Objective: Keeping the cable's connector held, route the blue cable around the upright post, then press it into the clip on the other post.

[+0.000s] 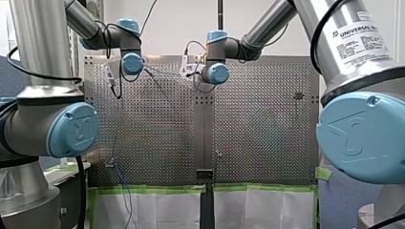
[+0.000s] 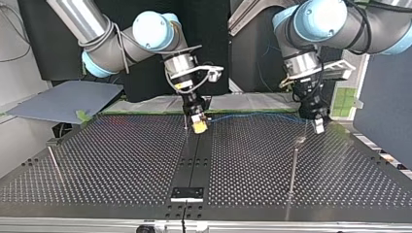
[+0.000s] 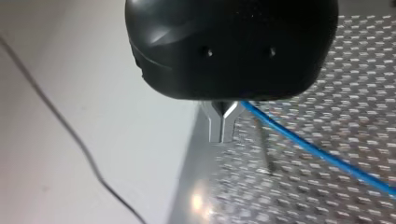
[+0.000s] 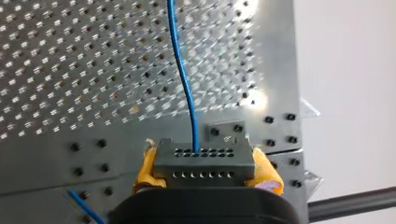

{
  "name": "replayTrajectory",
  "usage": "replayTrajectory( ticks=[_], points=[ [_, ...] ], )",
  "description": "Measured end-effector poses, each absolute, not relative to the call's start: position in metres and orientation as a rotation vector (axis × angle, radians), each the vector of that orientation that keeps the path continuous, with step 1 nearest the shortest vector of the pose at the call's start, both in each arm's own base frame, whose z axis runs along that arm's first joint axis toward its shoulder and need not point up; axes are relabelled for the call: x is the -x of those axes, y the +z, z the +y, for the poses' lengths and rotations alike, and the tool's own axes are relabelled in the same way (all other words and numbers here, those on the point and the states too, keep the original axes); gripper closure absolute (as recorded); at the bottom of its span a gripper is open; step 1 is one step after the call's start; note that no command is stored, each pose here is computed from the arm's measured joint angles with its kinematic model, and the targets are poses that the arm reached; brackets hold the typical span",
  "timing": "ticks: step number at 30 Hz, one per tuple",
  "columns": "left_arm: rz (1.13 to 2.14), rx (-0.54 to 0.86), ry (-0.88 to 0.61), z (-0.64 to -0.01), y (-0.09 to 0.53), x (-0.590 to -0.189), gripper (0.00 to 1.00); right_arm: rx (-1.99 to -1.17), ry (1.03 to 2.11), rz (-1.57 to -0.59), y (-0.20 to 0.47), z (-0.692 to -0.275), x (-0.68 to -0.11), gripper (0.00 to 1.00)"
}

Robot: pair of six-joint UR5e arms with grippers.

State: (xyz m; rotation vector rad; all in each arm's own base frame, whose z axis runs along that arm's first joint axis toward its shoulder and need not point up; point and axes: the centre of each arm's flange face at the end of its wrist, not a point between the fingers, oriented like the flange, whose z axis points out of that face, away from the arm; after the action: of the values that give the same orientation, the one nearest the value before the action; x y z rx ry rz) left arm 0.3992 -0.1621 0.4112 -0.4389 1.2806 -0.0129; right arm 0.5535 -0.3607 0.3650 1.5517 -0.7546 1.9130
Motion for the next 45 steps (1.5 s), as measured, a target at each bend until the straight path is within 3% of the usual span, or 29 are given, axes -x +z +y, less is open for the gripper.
replayTrajectory(
  ticks=[9,15,26,34,45],
  points=[
    [1.236,0.41,-0.046,-0.155,0.464,-0.389,1.0,-1.553,1.947,-0.722,0.403,-0.359,-0.567,1.0],
    [1.261,0.386,-0.041,-0.155,0.474,-0.404,1.0,-1.504,1.985,-0.707,0.43,-0.365,-0.572,1.0],
    [1.185,0.378,-0.067,-0.145,0.521,-0.419,1.0,-1.419,2.073,-0.685,0.482,-0.372,-0.58,1.0],
    [1.2,0.365,-0.082,-0.141,0.518,-0.452,1.0,-1.38,2.114,-0.695,0.493,-0.386,-0.587,1.0],
    [1.275,0.356,-0.071,-0.127,0.481,-0.495,1.0,-1.399,2.113,-0.697,0.473,-0.406,-0.608,1.0]
  ],
)
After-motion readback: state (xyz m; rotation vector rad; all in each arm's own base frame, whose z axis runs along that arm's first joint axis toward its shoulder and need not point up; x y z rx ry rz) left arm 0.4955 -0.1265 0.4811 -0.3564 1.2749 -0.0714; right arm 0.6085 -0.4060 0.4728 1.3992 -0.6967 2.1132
